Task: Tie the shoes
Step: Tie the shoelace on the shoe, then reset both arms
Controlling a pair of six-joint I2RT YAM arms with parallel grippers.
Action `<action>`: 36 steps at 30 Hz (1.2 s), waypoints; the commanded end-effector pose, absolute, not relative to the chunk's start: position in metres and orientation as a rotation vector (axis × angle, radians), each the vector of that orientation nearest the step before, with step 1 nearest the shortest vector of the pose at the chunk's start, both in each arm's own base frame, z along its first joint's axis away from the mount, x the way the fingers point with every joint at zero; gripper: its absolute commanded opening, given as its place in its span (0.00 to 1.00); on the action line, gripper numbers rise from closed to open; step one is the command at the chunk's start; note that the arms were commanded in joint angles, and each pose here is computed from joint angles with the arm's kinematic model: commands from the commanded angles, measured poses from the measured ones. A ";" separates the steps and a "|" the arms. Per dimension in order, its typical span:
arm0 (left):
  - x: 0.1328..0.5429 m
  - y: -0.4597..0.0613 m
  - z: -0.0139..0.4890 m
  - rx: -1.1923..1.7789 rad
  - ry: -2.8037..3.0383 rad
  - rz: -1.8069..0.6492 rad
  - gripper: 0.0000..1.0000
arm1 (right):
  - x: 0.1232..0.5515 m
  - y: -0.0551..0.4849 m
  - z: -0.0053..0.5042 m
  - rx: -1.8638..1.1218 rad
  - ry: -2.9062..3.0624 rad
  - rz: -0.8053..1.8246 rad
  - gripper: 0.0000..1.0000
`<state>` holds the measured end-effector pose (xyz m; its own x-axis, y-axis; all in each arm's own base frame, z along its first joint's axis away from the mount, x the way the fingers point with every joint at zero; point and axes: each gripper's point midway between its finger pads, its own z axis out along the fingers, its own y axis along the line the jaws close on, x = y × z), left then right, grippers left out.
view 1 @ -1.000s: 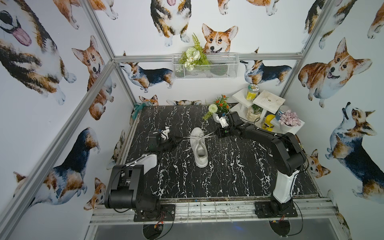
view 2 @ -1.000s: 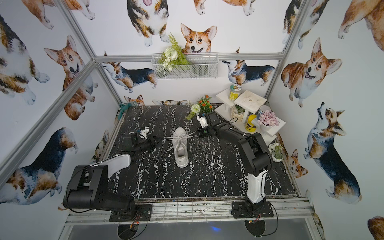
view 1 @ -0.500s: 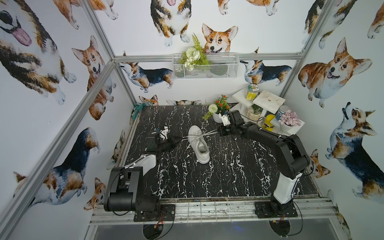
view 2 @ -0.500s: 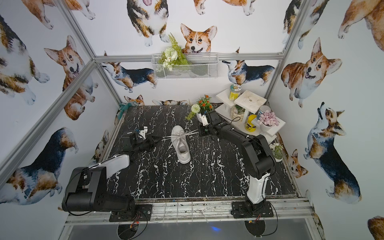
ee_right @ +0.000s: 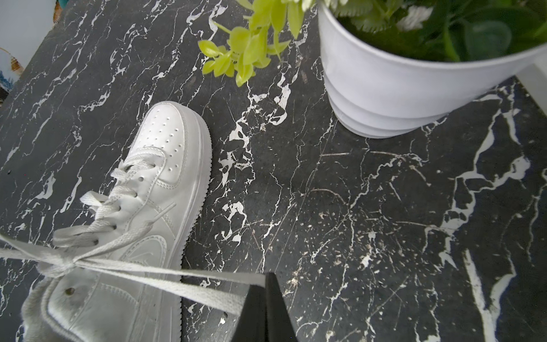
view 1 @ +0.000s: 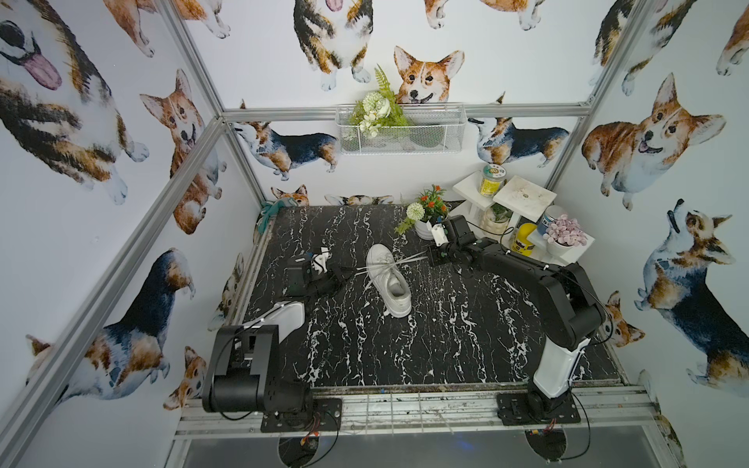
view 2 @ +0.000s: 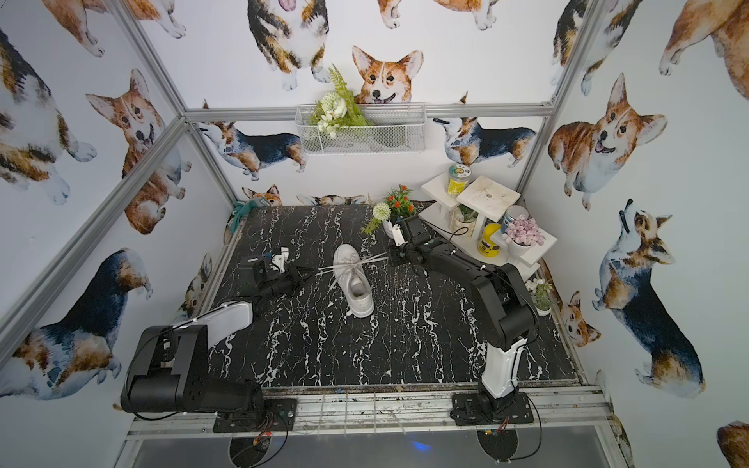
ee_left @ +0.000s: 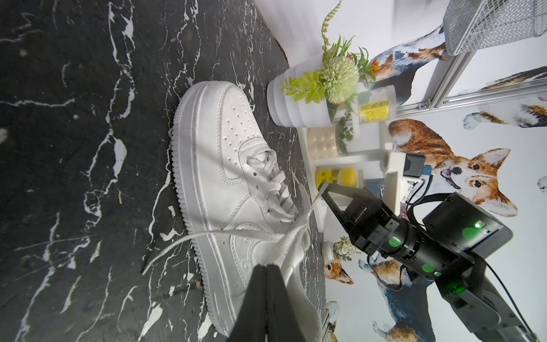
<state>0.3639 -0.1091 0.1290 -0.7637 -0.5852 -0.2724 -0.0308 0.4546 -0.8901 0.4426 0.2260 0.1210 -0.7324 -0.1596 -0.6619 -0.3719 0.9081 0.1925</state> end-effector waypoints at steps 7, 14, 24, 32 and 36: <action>0.370 -0.098 0.127 -0.531 2.132 -1.230 0.00 | 0.451 0.202 0.121 -0.338 2.378 0.249 0.00; 0.370 -0.100 0.138 -0.485 2.108 -1.249 0.26 | 0.427 0.252 0.146 -0.529 2.245 0.653 0.30; 0.358 -0.056 0.168 -0.494 2.053 -1.044 0.70 | 0.412 0.219 0.199 -0.497 2.133 0.657 0.59; 0.326 -0.007 0.224 -0.462 1.911 -0.732 0.89 | 0.389 0.161 0.266 -0.375 1.971 0.502 0.62; 0.304 0.010 0.261 -0.430 1.774 -0.543 0.99 | 0.371 0.133 0.295 -0.306 1.876 0.393 0.68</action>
